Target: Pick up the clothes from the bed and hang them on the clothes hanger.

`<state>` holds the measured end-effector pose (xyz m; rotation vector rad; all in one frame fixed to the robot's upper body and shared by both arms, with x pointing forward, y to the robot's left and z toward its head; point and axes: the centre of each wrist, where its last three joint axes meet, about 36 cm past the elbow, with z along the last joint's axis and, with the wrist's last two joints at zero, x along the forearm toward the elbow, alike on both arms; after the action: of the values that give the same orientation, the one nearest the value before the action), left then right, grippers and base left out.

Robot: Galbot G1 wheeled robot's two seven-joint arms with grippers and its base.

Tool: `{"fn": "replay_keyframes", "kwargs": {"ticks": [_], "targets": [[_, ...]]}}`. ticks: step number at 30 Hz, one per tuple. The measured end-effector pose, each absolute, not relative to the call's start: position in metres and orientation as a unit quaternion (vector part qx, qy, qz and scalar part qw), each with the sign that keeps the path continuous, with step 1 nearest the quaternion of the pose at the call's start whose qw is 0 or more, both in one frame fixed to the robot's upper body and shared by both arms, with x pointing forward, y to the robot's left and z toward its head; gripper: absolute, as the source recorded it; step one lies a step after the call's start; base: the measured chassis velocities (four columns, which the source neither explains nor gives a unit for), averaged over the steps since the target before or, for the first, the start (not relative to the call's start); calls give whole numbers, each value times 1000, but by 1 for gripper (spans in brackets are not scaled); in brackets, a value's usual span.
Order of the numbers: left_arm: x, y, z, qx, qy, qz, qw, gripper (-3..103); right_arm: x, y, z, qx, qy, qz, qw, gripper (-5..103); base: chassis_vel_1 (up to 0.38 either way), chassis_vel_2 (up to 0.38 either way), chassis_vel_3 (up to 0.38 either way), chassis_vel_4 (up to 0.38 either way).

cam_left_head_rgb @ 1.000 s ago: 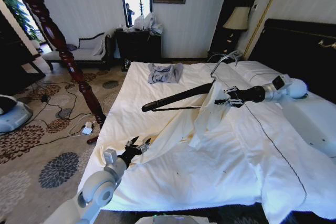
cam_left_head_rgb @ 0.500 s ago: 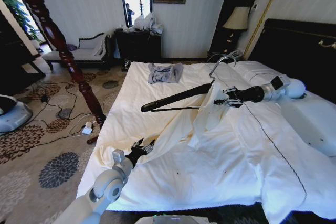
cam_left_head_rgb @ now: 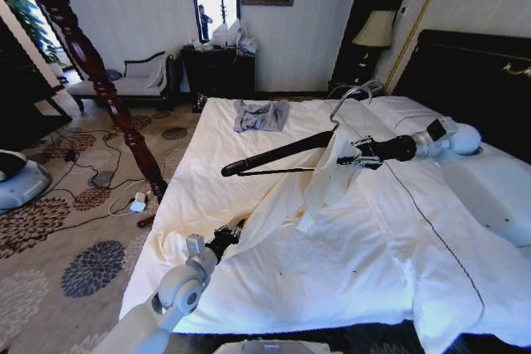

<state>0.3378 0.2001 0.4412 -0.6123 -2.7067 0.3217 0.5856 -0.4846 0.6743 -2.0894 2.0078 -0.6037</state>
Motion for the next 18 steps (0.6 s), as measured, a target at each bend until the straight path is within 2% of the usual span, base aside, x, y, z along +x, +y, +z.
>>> {"fn": "replay_keyframes", "kwargs": {"ticks": [4, 5, 7, 12, 18], "targets": [[341, 212, 456, -213, -957, 115, 159, 0, 588, -484, 671, -702, 677, -200, 91, 19, 0, 0, 0, 0], [357, 231, 485, -203, -963, 118, 131, 0, 590, -482, 667, -693, 687, -198, 92, 19, 0, 0, 0, 0], [376, 248, 509, -187, -968, 125, 108, 0, 589, -479, 665, -682, 698, -198, 93, 19, 0, 0, 0, 0], [422, 278, 566, -164, -973, 144, 70, 0, 584, -468, 657, -658, 720, -197, 101, 19, 0, 0, 0, 0], [452, 297, 611, -163, -975, 144, 45, 0, 582, -461, 654, -644, 729, -204, 112, 19, 0, 0, 0, 0]]}}
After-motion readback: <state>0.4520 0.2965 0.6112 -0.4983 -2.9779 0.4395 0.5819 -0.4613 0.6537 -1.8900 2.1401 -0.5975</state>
